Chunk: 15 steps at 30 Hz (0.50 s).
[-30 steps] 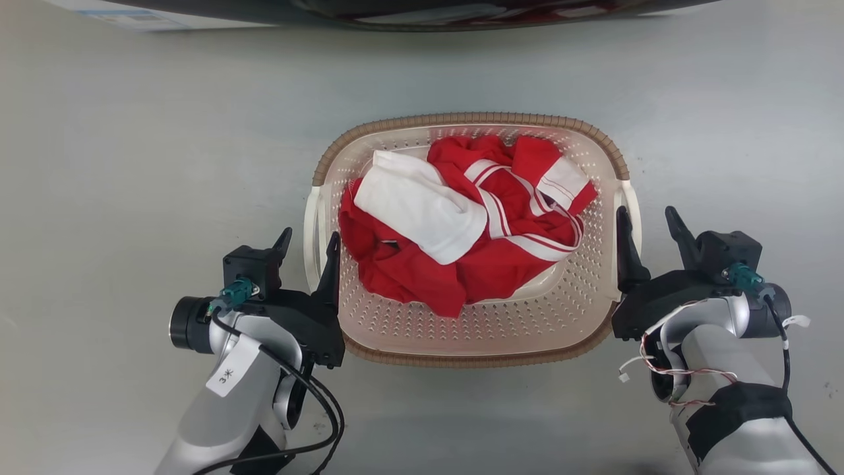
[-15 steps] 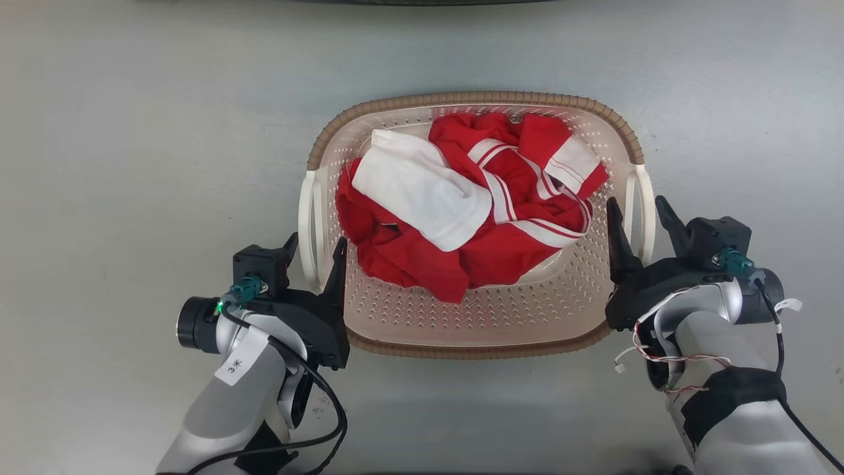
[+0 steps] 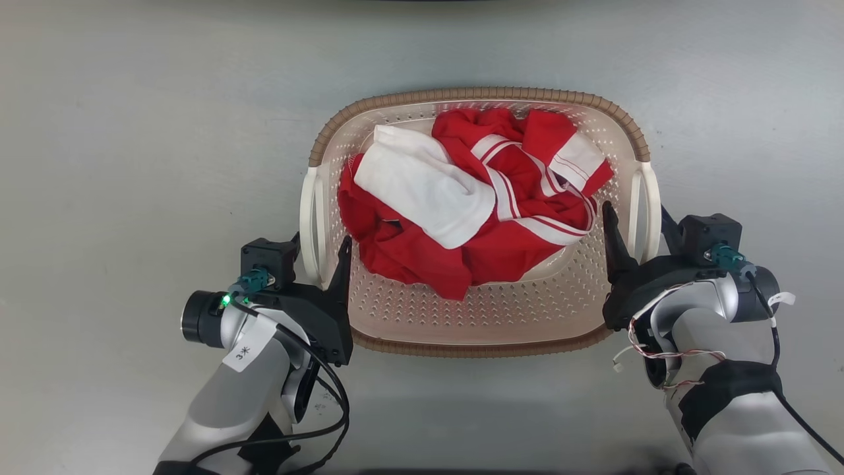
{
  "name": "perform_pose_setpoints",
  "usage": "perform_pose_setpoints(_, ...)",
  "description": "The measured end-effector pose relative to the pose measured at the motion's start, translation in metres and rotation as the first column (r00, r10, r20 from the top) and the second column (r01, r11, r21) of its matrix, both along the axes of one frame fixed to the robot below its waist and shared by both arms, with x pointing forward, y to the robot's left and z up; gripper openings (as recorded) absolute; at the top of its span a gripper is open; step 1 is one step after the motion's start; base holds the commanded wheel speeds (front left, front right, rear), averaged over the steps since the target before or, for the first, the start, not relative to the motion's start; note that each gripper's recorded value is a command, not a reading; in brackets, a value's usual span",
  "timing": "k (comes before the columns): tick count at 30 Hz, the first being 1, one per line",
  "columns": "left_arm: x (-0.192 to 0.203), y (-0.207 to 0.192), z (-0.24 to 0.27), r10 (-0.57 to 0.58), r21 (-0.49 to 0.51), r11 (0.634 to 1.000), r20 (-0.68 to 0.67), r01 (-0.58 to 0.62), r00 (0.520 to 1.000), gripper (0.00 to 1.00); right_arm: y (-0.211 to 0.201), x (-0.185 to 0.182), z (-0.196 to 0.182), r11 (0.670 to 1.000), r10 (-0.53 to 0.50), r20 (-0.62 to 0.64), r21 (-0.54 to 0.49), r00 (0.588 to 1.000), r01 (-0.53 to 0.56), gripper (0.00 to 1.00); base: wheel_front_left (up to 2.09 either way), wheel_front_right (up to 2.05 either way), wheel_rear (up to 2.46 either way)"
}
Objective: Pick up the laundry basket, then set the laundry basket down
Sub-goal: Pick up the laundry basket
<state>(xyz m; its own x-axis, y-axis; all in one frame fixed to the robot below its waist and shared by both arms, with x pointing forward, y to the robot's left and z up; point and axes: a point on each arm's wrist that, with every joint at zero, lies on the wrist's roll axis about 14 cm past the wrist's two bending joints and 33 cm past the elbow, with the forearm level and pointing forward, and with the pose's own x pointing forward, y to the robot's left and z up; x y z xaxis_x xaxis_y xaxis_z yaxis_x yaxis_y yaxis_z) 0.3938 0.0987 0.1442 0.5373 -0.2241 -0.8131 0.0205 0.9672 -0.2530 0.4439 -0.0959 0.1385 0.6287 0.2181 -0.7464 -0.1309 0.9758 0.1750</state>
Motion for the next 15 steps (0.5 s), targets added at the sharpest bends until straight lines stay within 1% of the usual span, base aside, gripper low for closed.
perform_pose_setpoints(1,-0.0001,-0.0007,-0.0005,0.0,0.0,1.0,-0.002,0.0,1.0,1.0,0.0001,-0.0006,-0.001,1.0,0.003,-0.004,-0.001,1.0,-0.003,0.8,0.0,0.0,0.0)
perform_pose_setpoints(2,-0.0001,-0.001,-0.0011,0.0,0.0,1.0,-0.003,0.0,1.0,0.99,0.0005,-0.001,-0.002,1.0,0.007,-0.007,-0.001,1.0,-0.007,0.64,0.0,0.0,0.0)
perform_pose_setpoints(3,0.0005,-0.0021,-0.0015,-0.003,-0.001,1.0,-0.004,0.003,1.0,0.83,0.0012,-0.0007,-0.0025,1.0,0.011,-0.008,0.0,1.0,-0.011,0.53,0.0,0.0,0.0)
perform_pose_setpoints(4,0.0005,-0.0021,-0.0015,-0.003,-0.001,1.0,-0.004,0.003,1.0,0.52,0.0012,-0.0007,-0.0025,1.0,0.011,-0.008,0.0,1.0,-0.011,0.44,0.0,0.0,0.0)
perform_pose_setpoints(5,0.0017,-0.004,-0.0018,-0.011,-0.003,1.0,-0.003,0.011,1.0,0.24,0.0018,0.0,-0.0029,1.0,0.015,-0.007,0.0,1.0,-0.015,0.35,0.0,0.0,0.0)
perform_pose_setpoints(6,0.0036,-0.0054,-0.0019,-0.015,-0.006,1.0,-0.002,0.015,1.0,0.0,0.0024,-0.0001,-0.0035,1.0,0.02,-0.009,-0.001,1.0,-0.02,0.14,0.0,0.0,0.0)
perform_pose_setpoints(7,0.0049,-0.0063,-0.002,-0.018,-0.007,1.0,0.0,0.018,1.0,0.0,0.0027,-0.0014,-0.0047,1.0,0.025,-0.013,-0.003,1.0,-0.025,0.0,0.0,0.0,0.0)
perform_pose_setpoints(15,0.0048,-0.0048,-0.003,-0.007,0.005,1.0,-0.013,0.007,1.0,0.0,0.0055,-0.0017,-0.006,0.999,0.033,-0.017,-0.003,0.999,-0.033,0.0,0.0,0.0,0.0)
